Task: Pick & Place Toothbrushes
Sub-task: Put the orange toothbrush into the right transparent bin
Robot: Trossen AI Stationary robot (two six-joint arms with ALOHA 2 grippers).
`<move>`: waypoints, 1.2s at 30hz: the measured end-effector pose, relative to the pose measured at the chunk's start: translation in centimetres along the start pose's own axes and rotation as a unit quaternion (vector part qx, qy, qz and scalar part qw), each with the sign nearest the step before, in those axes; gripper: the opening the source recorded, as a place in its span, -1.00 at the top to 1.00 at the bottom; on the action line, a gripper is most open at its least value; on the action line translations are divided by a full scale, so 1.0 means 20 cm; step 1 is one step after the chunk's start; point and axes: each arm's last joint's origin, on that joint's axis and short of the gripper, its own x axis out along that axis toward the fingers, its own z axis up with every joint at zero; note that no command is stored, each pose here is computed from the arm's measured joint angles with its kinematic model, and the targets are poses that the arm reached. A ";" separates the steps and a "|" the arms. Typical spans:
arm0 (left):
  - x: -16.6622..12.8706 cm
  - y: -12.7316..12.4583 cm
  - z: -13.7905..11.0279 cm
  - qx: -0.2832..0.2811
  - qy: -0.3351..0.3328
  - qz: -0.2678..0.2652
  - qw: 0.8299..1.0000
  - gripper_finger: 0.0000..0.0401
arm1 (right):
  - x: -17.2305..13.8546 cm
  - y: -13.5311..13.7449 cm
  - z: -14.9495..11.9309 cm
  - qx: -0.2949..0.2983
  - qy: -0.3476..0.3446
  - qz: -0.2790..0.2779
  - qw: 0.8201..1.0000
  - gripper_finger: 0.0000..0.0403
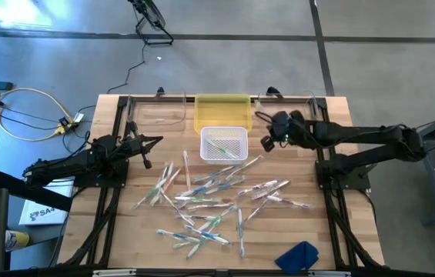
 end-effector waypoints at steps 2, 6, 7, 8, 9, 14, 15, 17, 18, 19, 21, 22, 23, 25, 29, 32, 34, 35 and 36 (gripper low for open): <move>0.00 0.00 0.00 0.000 0.000 0.000 1.000 1.00 | 0.02 -0.03 0.02 -0.013 -0.013 -0.026 0.999 0.89; 0.00 0.00 0.00 0.000 0.000 0.000 1.000 1.00 | 0.05 -0.11 0.06 -0.050 -0.031 -0.093 0.994 0.89; 0.00 0.00 0.00 0.000 0.000 0.000 1.000 1.00 | 0.05 -0.13 0.07 -0.059 -0.034 -0.108 0.992 0.89; 0.00 0.00 0.00 0.000 0.000 0.000 1.000 1.00 | 0.06 -0.14 0.08 -0.066 -0.035 -0.121 0.990 0.89; 0.00 0.00 0.00 0.000 0.000 0.000 1.000 1.00 | 0.07 -0.17 0.08 -0.070 -0.034 -0.134 0.988 0.89; 0.00 0.00 0.00 0.000 0.000 0.000 1.000 1.00 | 0.10 -0.27 0.11 -0.070 -0.018 -0.170 0.983 0.89; 0.00 0.00 0.00 0.000 0.000 0.000 1.000 1.00 | 0.11 -0.30 0.11 -0.068 -0.013 -0.172 0.983 0.89; 0.00 0.00 0.00 0.000 0.000 0.000 1.000 1.00 | 0.13 -0.33 0.12 -0.059 -0.004 -0.175 0.983 0.89; 0.00 0.00 0.00 0.000 0.000 0.000 1.000 1.00 | 0.14 -0.35 0.12 -0.055 0.001 -0.175 0.983 0.89; 0.00 0.00 0.00 0.000 0.000 0.000 1.000 1.00 | 0.15 -0.36 0.12 -0.052 0.007 -0.176 0.983 0.89; 0.00 0.00 0.00 0.000 0.000 0.000 1.000 1.00 | 0.19 -0.38 0.11 -0.050 0.019 -0.185 0.981 0.89; 0.00 0.00 0.00 0.000 0.000 0.000 1.000 1.00 | 0.21 -0.39 0.11 -0.053 0.026 -0.189 0.980 0.89; 0.00 0.00 0.00 0.000 0.000 0.000 1.000 1.00 | 0.23 -0.40 0.11 -0.057 0.035 -0.193 0.979 0.89; 0.00 0.00 0.00 0.000 0.000 0.000 1.000 1.00 | 0.28 -0.40 0.10 -0.065 0.050 -0.200 0.976 0.89; 0.00 0.00 0.00 0.000 0.000 0.000 1.000 1.00 | 0.38 -0.41 0.08 -0.096 0.072 -0.213 0.970 0.89; 0.00 0.00 0.00 0.000 0.000 0.000 1.000 1.00 | 0.44 -0.40 0.08 -0.125 0.076 -0.219 0.965 0.89; 0.00 0.00 0.00 0.000 0.000 0.000 1.000 1.00 | 0.48 -0.40 0.07 -0.144 0.083 -0.219 0.962 0.89; 0.00 0.00 0.00 0.000 0.000 0.000 1.000 1.00 | 0.49 -0.40 0.06 -0.151 0.090 -0.219 0.960 0.89; 0.00 0.00 0.00 0.000 0.000 0.000 1.000 1.00 | 0.51 -0.40 0.06 -0.154 0.096 -0.220 0.959 0.89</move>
